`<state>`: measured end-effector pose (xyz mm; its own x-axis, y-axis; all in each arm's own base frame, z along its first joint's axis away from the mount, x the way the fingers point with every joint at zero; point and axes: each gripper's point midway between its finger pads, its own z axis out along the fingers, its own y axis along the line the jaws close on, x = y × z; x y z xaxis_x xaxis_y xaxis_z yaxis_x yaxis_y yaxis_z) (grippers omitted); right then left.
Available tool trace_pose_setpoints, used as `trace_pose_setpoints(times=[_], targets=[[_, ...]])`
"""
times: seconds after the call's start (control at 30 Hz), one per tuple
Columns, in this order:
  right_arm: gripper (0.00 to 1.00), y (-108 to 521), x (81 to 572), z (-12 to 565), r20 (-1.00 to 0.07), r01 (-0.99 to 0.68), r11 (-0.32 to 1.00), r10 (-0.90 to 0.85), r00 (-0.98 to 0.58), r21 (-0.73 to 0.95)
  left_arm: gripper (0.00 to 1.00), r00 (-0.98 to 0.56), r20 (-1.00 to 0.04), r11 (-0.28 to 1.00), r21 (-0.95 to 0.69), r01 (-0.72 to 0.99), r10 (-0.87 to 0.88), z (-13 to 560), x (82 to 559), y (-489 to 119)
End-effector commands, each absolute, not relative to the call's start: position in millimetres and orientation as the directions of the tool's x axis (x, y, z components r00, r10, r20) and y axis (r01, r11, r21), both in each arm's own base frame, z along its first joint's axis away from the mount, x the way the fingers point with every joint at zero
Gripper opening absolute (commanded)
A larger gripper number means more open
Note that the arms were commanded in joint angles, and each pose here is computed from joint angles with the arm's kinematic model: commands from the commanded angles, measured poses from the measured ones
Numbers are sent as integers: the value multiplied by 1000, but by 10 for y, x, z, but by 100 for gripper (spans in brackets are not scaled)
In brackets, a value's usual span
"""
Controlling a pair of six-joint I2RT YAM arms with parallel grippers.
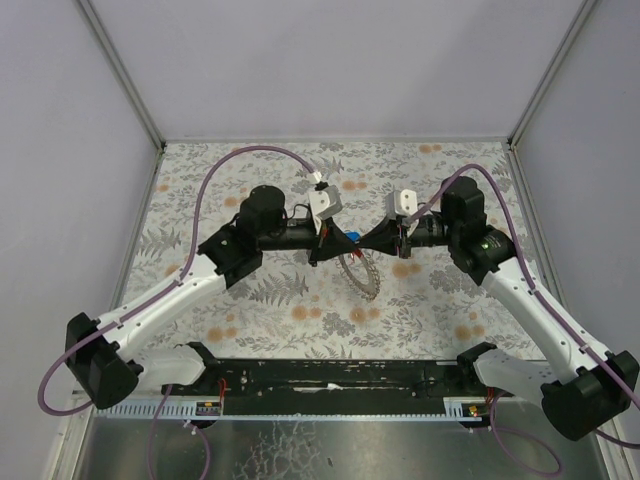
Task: Remove the keys from the keyring
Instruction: Remove the key from the keyring.
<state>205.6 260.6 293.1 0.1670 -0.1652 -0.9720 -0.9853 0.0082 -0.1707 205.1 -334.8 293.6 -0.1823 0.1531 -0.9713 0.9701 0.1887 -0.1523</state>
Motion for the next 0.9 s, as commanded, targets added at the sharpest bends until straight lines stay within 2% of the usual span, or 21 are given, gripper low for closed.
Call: trace_pose_setpoints(times=[0.0,0.27,0.53,0.6,0.67,0.77,0.8,0.87], targets=[[9,2652,1992,3090,-953,-966,-35,-156,259,-257,0,-150,-977,169,-123,978,155,3076,2042,-3385],[15,2674,1973,3063,-943,-959,-50,-176,283,-278,0,-176,-962,154,-145,977,209,3037,2043,-3405],[12,2716,1864,2938,-928,-953,-102,-219,303,-287,0,-198,-947,152,-163,975,254,3009,2056,-3413],[9,2723,1849,2915,-922,-950,-114,-229,311,-292,0,-197,-944,150,-162,975,264,3001,2053,-3413],[0,2725,1843,2904,-918,-947,-120,-236,320,-299,0,-194,-945,150,-159,976,264,3018,2055,-3408],[0,2721,1835,2916,-918,-946,-116,-234,321,-301,0,-188,-953,158,-152,976,239,3079,2063,-3408],[0,2722,1841,2946,-921,-948,-104,-227,316,-300,3,-185,-957,161,-152,975,221,3108,2056,-3405],[0,2731,1826,3026,-929,-950,-89,-199,312,-300,18,-159,-977,161,-136,978,145,3214,2036,-3399]])
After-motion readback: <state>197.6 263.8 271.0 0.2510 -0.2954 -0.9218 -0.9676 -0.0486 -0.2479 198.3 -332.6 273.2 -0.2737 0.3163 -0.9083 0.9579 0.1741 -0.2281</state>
